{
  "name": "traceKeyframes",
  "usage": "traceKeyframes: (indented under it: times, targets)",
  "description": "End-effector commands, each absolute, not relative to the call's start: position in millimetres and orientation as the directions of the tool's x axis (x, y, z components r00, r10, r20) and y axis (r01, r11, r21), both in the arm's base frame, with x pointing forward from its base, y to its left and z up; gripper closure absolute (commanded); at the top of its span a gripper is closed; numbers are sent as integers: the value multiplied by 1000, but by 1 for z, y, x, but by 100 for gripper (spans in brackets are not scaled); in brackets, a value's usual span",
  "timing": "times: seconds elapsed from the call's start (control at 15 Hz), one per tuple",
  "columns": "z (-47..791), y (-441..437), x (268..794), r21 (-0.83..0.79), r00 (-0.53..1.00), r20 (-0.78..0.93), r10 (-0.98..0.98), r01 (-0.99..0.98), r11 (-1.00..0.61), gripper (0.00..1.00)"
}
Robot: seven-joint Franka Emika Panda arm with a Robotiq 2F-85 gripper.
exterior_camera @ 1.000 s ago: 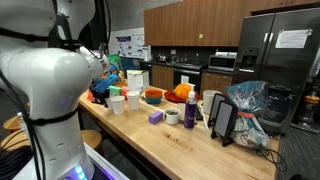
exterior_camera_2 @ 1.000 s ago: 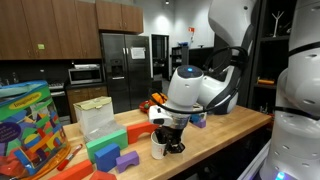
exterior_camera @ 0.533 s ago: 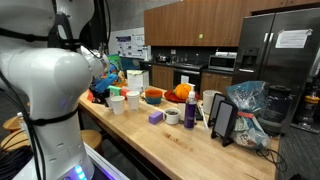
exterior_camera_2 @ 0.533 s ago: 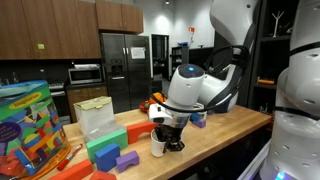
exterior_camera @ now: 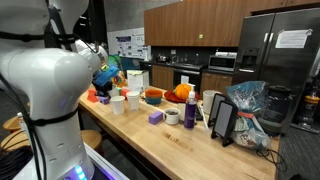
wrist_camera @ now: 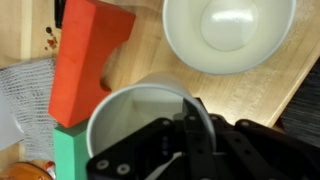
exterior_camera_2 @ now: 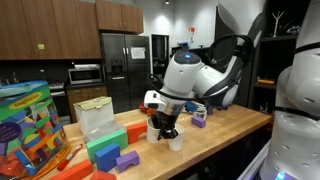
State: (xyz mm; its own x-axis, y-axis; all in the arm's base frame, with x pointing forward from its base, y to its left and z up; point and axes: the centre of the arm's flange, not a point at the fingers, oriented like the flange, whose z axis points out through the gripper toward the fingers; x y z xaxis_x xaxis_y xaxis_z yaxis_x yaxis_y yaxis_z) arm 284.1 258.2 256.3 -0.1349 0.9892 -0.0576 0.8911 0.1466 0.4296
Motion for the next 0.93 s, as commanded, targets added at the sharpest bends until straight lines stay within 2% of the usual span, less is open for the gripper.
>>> traceKeyframes:
  times: [0.0,0.47,0.87]
  targets:
    - [318,233,276,463,-94,-75,993,878,118,100]
    - [370,184,299,490,2,-65,998,871,30,100]
    - [394,129,315,417,55,-77,996,909,-18,100]
